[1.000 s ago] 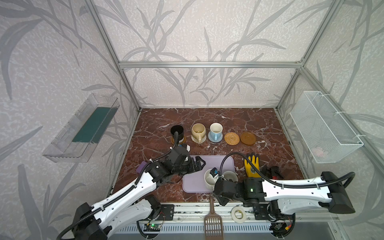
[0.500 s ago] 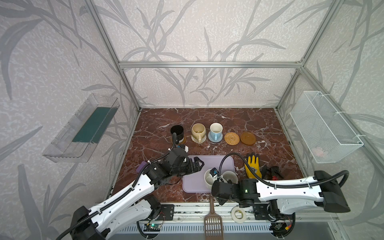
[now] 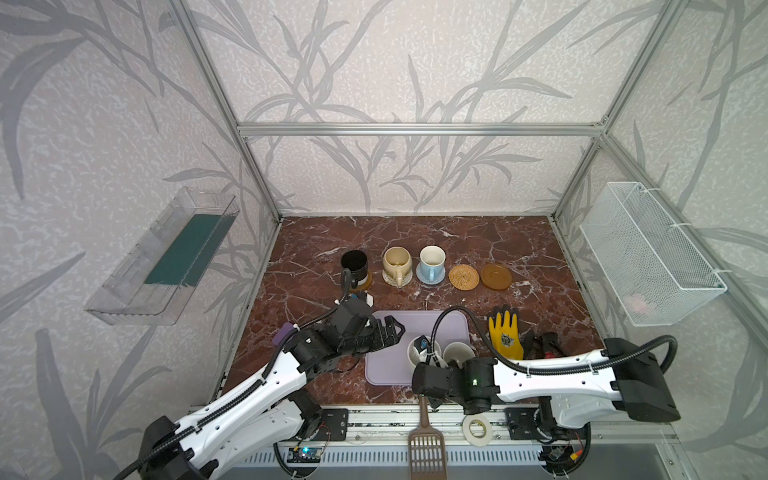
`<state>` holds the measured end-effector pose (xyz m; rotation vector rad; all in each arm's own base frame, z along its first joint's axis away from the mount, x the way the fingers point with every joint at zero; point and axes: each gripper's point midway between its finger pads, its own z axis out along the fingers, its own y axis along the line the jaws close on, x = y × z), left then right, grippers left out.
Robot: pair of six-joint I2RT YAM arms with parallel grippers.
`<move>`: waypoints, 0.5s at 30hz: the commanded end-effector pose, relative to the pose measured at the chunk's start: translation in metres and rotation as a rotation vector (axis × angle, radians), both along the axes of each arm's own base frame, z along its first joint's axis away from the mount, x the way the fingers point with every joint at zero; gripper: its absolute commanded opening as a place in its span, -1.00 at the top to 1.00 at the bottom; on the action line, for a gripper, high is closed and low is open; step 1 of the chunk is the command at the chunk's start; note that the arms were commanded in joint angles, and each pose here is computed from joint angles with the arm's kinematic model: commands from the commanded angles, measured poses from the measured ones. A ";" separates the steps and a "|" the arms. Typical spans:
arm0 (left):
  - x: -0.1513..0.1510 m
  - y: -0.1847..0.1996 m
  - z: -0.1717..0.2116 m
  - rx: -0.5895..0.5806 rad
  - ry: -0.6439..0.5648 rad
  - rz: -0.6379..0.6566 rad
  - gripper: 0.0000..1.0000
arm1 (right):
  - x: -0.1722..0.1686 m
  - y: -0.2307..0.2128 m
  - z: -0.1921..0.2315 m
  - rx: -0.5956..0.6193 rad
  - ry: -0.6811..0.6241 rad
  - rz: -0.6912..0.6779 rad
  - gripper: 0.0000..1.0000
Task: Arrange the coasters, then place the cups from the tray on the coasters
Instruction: 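Lower the right gripper into the speckled white mug and grip its rim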
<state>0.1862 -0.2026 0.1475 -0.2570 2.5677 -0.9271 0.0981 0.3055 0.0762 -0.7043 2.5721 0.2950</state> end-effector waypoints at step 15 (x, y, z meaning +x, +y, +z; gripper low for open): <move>-0.004 0.019 -0.010 0.041 0.014 0.064 -0.95 | 0.029 0.012 0.001 -0.030 -0.059 -0.047 0.32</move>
